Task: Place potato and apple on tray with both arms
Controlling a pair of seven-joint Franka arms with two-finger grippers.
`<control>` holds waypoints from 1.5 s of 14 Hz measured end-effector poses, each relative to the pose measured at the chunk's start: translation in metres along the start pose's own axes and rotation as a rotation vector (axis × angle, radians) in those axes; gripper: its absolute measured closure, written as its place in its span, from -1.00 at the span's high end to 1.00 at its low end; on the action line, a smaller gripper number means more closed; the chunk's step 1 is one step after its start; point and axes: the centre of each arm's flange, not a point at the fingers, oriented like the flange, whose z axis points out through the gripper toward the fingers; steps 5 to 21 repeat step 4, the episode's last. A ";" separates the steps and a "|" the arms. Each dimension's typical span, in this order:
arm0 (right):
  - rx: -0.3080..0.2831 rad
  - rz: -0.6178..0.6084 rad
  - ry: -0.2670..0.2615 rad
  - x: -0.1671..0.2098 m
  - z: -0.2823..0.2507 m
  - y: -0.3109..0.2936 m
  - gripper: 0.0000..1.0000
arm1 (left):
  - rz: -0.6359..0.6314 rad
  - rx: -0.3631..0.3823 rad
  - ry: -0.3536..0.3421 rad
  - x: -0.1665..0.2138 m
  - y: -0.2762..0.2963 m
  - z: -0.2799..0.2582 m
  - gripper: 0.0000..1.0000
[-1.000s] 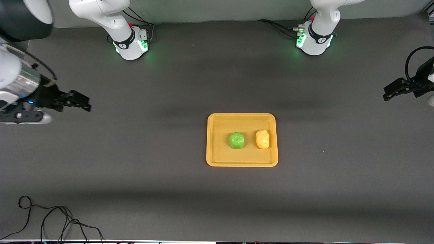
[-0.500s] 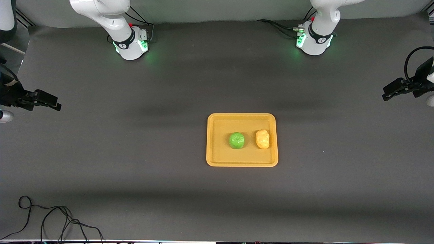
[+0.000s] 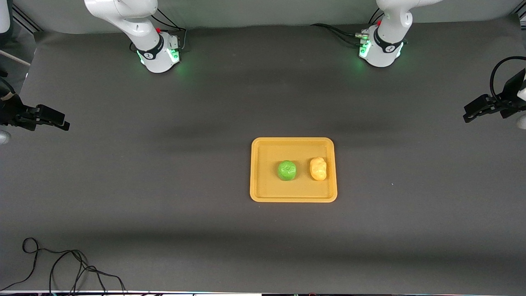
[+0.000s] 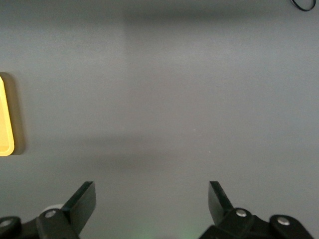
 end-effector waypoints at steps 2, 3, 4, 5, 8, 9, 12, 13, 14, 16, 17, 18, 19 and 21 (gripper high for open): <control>0.000 0.000 -0.004 -0.001 0.000 0.000 1.00 | 0.004 0.000 0.000 0.000 0.002 0.000 1.00; 0.000 0.000 -0.006 -0.001 0.000 0.000 1.00 | 0.008 -0.001 0.000 0.000 0.004 0.000 1.00; 0.000 0.000 -0.007 -0.001 0.001 0.000 1.00 | 0.011 -0.001 0.000 0.000 0.006 0.000 1.00; 0.000 0.000 -0.007 -0.001 0.001 0.000 1.00 | 0.011 -0.001 0.000 0.000 0.006 0.000 1.00; 0.000 0.000 -0.007 -0.001 0.001 0.000 1.00 | 0.011 -0.001 0.000 0.000 0.006 0.000 1.00; 0.000 0.000 -0.007 -0.001 0.001 0.000 1.00 | 0.011 -0.001 0.000 0.000 0.006 0.000 1.00; 0.000 0.000 -0.007 -0.001 0.001 0.000 1.00 | 0.011 -0.001 0.000 0.000 0.006 0.000 1.00; 0.000 0.000 -0.007 -0.001 0.001 0.000 1.00 | 0.011 -0.001 0.000 0.000 0.006 0.000 1.00; 0.000 0.000 -0.007 -0.001 0.001 0.000 1.00 | 0.011 -0.001 0.000 0.000 0.006 0.000 1.00; 0.000 0.000 -0.007 -0.001 0.001 0.000 1.00 | 0.011 -0.001 0.000 0.000 0.006 0.000 1.00; 0.000 0.000 -0.007 -0.001 0.001 0.000 1.00 | 0.011 -0.001 0.000 0.000 0.006 0.000 1.00; 0.000 0.000 -0.007 -0.001 0.001 0.000 1.00 | 0.011 -0.001 0.000 0.000 0.006 0.000 1.00; 0.000 0.000 -0.007 -0.001 0.001 0.000 1.00 | 0.011 -0.001 0.000 0.000 0.006 0.000 1.00; 0.000 0.000 -0.007 -0.001 0.001 0.000 1.00 | 0.011 -0.001 0.000 0.000 0.006 0.000 1.00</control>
